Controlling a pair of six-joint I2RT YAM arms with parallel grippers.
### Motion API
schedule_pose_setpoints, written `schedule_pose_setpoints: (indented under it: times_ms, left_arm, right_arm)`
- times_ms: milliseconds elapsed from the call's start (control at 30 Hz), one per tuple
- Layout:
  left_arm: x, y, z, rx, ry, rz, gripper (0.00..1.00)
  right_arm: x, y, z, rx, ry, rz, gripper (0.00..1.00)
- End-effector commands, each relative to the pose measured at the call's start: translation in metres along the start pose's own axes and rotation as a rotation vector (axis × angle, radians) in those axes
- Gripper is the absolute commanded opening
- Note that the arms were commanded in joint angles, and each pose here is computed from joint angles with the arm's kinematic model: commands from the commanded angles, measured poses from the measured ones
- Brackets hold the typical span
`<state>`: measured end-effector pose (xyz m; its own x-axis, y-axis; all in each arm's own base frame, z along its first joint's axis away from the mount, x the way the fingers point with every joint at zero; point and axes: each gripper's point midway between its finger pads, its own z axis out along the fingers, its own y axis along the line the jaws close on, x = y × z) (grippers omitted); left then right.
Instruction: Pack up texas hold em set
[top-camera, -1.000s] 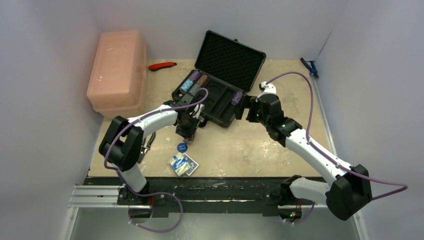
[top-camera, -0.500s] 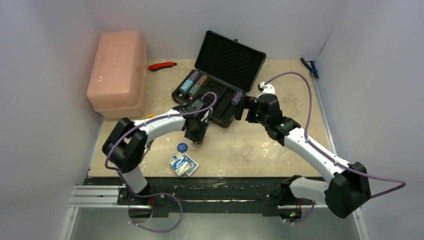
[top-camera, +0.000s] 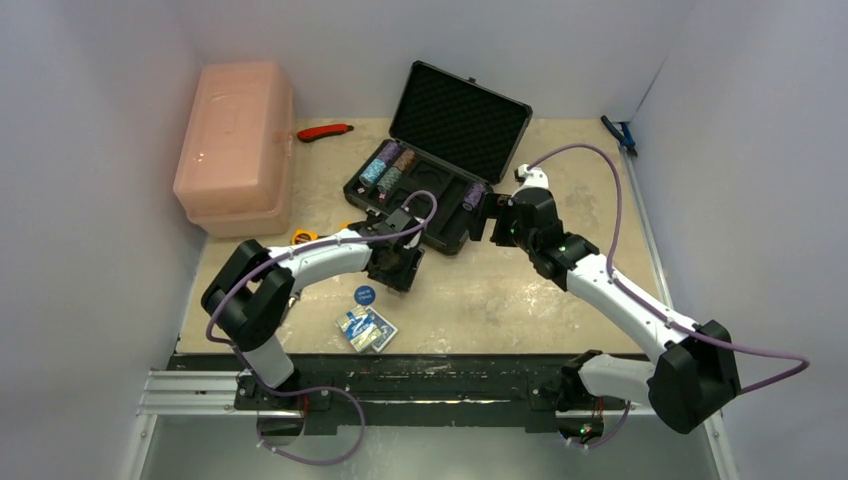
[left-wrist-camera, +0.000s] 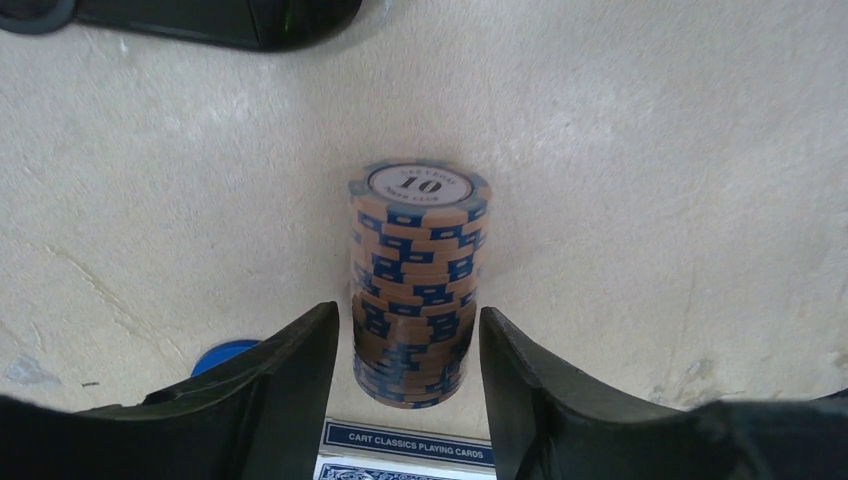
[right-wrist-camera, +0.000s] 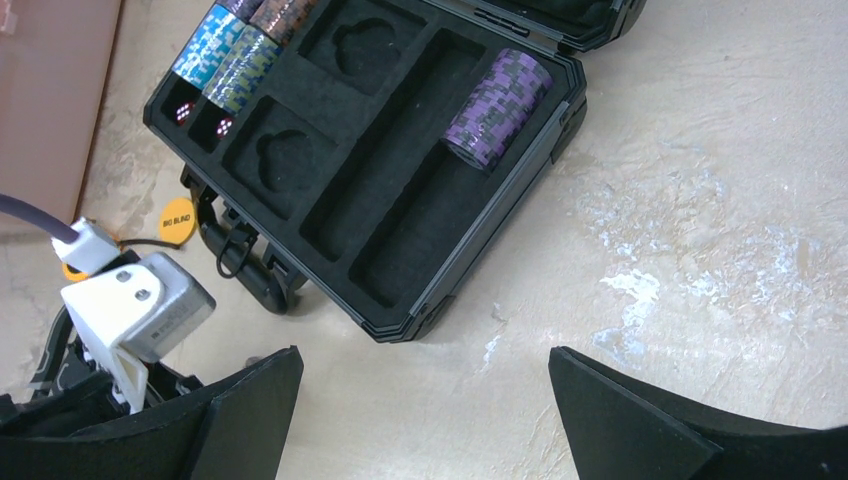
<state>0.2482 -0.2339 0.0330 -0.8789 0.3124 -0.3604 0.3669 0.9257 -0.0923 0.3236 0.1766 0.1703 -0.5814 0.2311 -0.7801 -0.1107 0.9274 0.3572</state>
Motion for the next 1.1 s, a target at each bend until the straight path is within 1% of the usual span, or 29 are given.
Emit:
schedule_pose_setpoints:
  times_ms: [0, 167, 467, 667, 933, 1033, 1067]
  left_arm:
    - [0.004, 0.000, 0.002, -0.017, -0.024, -0.005, 0.56]
    - [0.004, 0.000, 0.002, -0.028, -0.045, -0.007, 0.63]
    - [-0.008, -0.010, 0.005, -0.013, -0.099, 0.012, 0.63]
    - [-0.009, -0.010, 0.010, -0.024, -0.085, 0.029, 0.56]
    - [-0.011, -0.007, 0.009, -0.044, -0.100, 0.036, 0.51]
    - [-0.012, -0.004, 0.011, -0.060, -0.099, 0.040, 0.46]
    - [-0.012, -0.005, 0.012, -0.062, -0.096, 0.041, 0.42]
  right_arm:
    - [-0.014, 0.009, -0.001, -0.020, -0.018, -0.006, 0.99]
    - [-0.012, 0.008, 0.001, -0.018, -0.012, -0.007, 0.99]
    - [-0.011, 0.009, 0.001, -0.025, -0.007, -0.008, 0.99]
    - [-0.011, 0.009, 0.001, -0.024, -0.006, -0.007, 0.99]
    - [-0.008, 0.009, 0.003, -0.026, 0.007, -0.011, 0.99]
    - [-0.007, 0.009, 0.004, -0.024, 0.010, -0.011, 0.99]
    - [-0.008, 0.009, 0.004, -0.023, 0.009, -0.011, 0.99]
